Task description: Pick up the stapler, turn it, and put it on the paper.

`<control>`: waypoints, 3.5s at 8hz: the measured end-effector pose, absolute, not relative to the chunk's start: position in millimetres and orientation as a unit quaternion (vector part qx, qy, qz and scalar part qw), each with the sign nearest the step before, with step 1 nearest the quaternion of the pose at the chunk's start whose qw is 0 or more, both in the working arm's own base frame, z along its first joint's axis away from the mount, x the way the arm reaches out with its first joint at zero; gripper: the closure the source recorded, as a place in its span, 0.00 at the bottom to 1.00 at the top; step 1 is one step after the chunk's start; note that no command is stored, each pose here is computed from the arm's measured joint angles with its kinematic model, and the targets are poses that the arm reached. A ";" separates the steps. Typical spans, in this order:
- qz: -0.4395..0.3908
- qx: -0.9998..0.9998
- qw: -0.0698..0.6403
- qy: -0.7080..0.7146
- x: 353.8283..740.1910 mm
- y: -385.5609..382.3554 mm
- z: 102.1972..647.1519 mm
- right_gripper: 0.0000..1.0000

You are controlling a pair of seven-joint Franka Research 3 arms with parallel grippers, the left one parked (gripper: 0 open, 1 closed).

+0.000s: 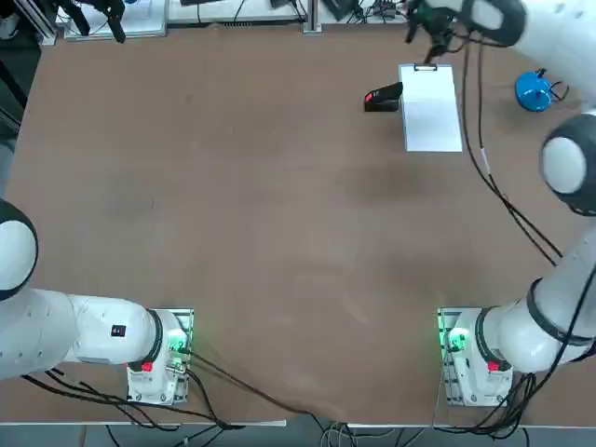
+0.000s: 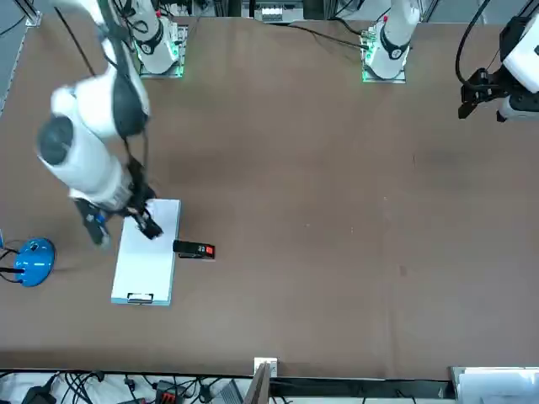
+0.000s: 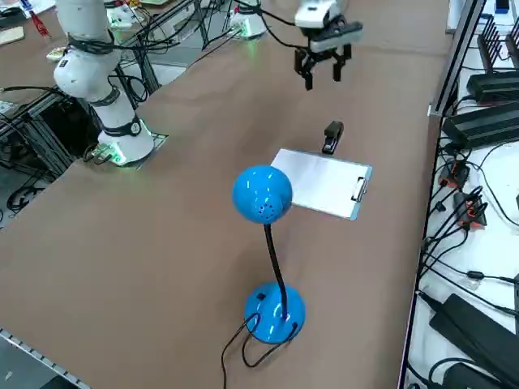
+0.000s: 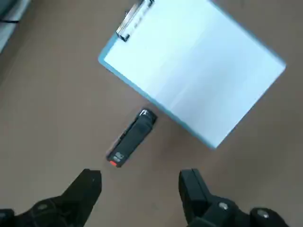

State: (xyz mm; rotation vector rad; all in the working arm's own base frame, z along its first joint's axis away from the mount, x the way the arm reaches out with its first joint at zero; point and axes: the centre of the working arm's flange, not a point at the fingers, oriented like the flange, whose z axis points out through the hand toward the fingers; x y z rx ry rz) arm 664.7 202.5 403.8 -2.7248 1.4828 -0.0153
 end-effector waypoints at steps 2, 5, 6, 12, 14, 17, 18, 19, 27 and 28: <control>0.005 -0.820 0.009 0.572 686.5 228.4 355.2 0.00; 0.007 -0.754 -0.001 0.657 701.7 224.7 308.4 0.00; 0.011 -0.742 -0.007 0.670 701.8 224.9 295.1 0.00; 0.010 -0.735 -0.019 0.677 694.9 239.8 272.8 0.00; 0.006 -0.739 -0.020 0.673 690.2 244.1 258.6 0.00; 0.007 -0.738 -0.025 0.674 688.2 240.4 249.1 0.01; 0.008 -0.737 -0.028 0.675 688.2 238.9 244.0 0.01; 0.007 -0.736 -0.028 0.676 688.7 237.5 240.2 0.03; -0.023 -0.745 -0.010 0.667 699.4 235.4 253.8 0.58; -0.030 -0.762 0.000 0.647 703.4 235.8 279.0 0.58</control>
